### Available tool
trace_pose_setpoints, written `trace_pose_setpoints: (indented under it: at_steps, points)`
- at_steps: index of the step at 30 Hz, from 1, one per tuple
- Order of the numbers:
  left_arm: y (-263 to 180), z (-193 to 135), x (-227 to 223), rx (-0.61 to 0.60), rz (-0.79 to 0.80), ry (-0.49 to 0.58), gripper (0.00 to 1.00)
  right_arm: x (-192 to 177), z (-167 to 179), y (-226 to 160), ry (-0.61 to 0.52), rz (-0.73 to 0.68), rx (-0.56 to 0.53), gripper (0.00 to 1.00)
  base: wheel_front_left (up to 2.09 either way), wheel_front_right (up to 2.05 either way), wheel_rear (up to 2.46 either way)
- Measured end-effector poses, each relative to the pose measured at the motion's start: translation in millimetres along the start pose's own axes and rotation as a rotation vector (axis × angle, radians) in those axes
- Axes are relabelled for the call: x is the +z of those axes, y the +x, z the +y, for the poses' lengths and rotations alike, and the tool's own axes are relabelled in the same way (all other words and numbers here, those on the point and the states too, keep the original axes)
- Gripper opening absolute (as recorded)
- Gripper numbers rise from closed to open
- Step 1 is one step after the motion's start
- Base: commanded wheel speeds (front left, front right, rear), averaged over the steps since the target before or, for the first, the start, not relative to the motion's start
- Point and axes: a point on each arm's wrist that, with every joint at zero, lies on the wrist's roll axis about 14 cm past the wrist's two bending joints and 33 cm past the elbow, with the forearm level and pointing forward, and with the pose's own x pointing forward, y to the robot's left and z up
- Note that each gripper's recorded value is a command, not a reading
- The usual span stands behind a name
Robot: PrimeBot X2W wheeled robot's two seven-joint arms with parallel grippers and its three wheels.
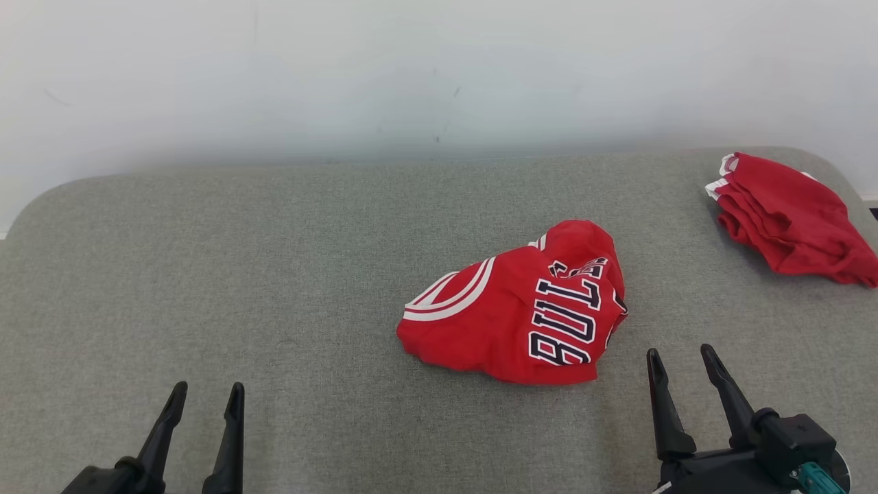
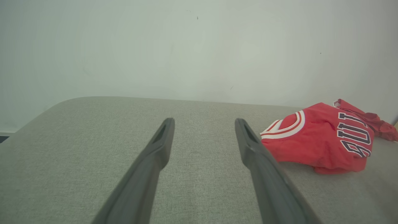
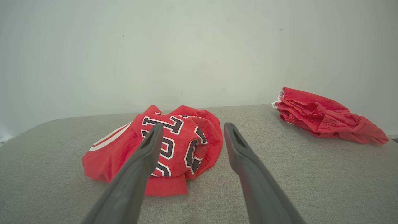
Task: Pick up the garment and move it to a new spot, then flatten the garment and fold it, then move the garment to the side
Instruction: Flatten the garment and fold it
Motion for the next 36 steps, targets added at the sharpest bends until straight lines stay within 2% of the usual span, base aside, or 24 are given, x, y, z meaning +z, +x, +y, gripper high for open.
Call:
trace_pose_setpoints:
  at_steps: [24,29,36]
  points:
    - [2.8,5.4,-1.2,0.018,0.007,0.006,1.00,-0.3,2.3,-5.7,-0.021,0.022,0.007,1.00,0.00,0.00,0.00]
    - [22.4,-12.6,0.0,-0.047,-0.001,0.001,1.00,-1.8,-2.0,-5.4,-0.023,0.023,-0.003,1.00,0.00,0.00,0.00]
    - [67.3,-64.0,0.8,-0.217,-0.010,-0.009,1.00,-6.7,-15.5,-6.6,-0.022,0.033,-0.045,1.00,0.00,0.00,0.00]
